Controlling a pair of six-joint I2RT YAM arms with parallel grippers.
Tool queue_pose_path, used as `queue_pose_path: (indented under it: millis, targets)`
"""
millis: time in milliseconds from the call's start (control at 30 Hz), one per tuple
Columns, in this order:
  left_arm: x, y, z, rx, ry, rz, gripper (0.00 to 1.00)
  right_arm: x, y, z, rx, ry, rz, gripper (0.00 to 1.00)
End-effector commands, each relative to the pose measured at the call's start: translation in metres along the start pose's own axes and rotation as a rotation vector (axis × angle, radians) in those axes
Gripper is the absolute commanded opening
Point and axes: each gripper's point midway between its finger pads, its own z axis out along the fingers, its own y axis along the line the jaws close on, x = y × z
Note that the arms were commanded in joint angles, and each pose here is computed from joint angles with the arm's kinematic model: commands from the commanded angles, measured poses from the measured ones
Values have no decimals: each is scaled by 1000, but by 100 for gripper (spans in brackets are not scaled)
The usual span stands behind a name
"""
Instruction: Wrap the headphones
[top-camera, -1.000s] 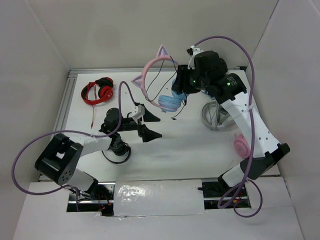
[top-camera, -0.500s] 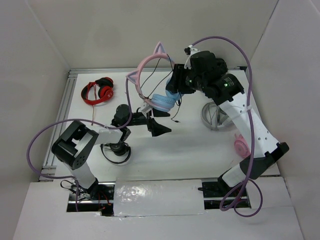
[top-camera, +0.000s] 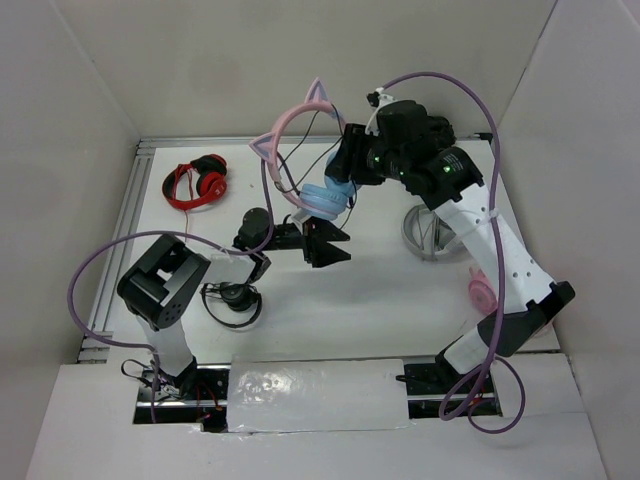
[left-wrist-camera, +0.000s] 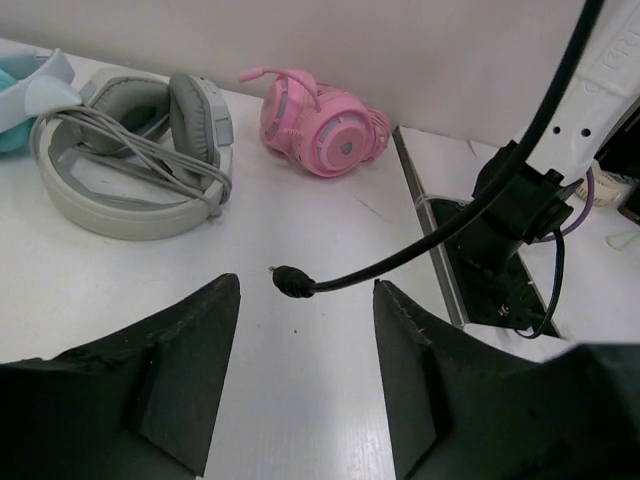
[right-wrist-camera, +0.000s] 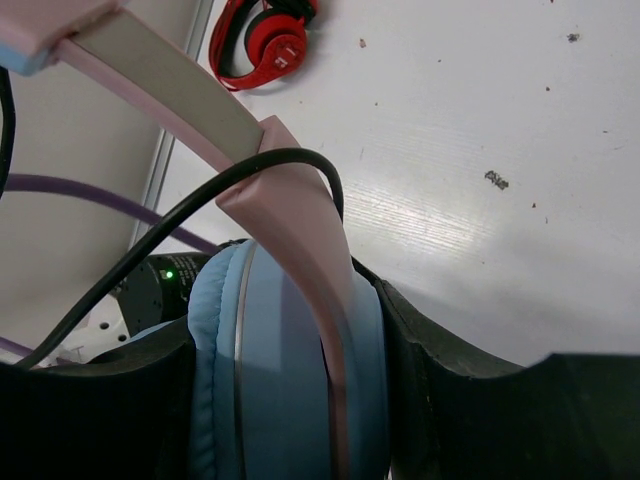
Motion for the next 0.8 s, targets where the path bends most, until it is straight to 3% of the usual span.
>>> queue_pose_path:
  millis: [0,33,133,267,400,500,533,667,767]
  targets:
    - [-56,-21,9,103,-170,252,67,-28,35,-8,-117,-103,11,0]
    - [-60,-20,9,91,-186,237,60,-29,33,-7,-114,-109,15,0]
    - [-65,-24,7,89,-219,237,56,-28,31,-5,-105,-111,21,0]
    - [-70,-35,1,114,-273,253,79,-27,31,-4,-105,-114,35,0]
    - [-82,-33,-2,77,-345,251,83,-26,37,-6,-141,-118,44,0]
    - [-87,-29,-5,34,-376,236,76,-21,32,-1,-130,-107,59,0]
    - [-89,-29,-5,25,-384,233,68,-21,31,-1,-125,-110,61,0]
    - [-97,-27,-10,-19,-418,249,62,-17,30,1,-128,-106,68,0]
    - [-106,-30,-12,-23,-433,302,51,-13,30,6,-134,-94,74,0]
